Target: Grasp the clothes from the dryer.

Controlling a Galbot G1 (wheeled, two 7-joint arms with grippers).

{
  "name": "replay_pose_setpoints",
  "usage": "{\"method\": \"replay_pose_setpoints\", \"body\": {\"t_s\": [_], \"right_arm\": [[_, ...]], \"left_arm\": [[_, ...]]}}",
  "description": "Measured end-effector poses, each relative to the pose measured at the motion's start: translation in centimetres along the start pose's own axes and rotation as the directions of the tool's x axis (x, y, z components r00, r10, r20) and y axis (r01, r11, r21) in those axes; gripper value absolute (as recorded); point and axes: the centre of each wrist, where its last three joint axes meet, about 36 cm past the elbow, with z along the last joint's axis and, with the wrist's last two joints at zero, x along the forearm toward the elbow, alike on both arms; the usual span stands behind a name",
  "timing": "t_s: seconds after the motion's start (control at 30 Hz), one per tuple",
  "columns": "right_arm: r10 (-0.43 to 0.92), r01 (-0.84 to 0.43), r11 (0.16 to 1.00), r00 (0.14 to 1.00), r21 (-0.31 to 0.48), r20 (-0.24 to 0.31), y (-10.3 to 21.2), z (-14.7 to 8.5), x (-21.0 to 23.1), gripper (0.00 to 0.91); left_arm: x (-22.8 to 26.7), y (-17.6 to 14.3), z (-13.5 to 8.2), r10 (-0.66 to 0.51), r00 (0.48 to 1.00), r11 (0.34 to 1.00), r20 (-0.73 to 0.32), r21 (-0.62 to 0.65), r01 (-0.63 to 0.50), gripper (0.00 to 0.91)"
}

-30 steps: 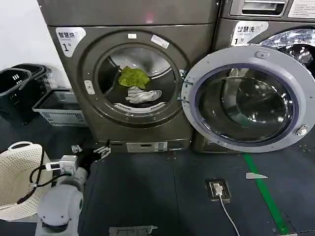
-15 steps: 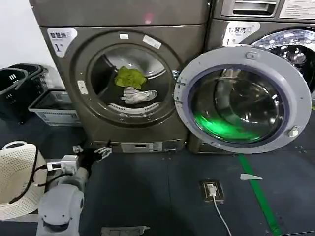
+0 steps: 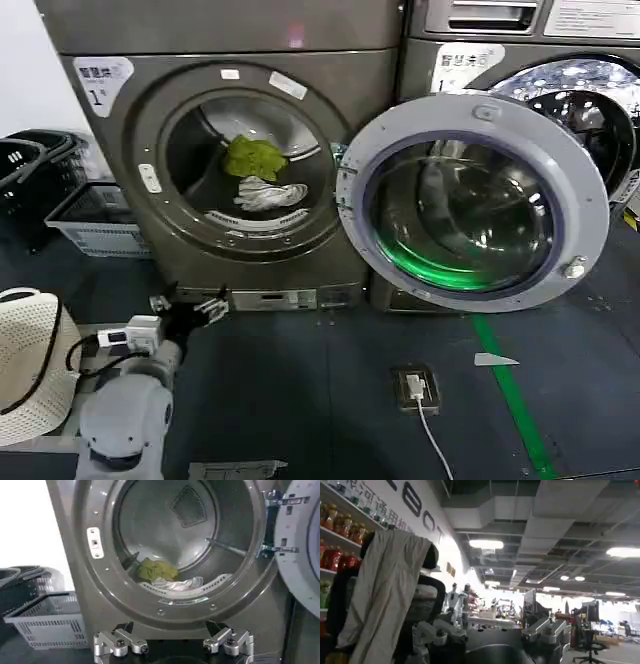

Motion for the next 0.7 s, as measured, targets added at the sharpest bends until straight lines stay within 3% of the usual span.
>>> {"method": "replay_pose_setpoints", "body": {"t_s": [0.7], "right_arm": [[0.034, -0.034, 0.999, 0.999, -0.021, 0.0, -0.8, 0.25, -0.08, 0.907]], "left_arm": [[0.01, -0.08, -0.02, 0.002, 1.0, 1.0, 0.001, -0.002, -0.002, 0.907]]}}
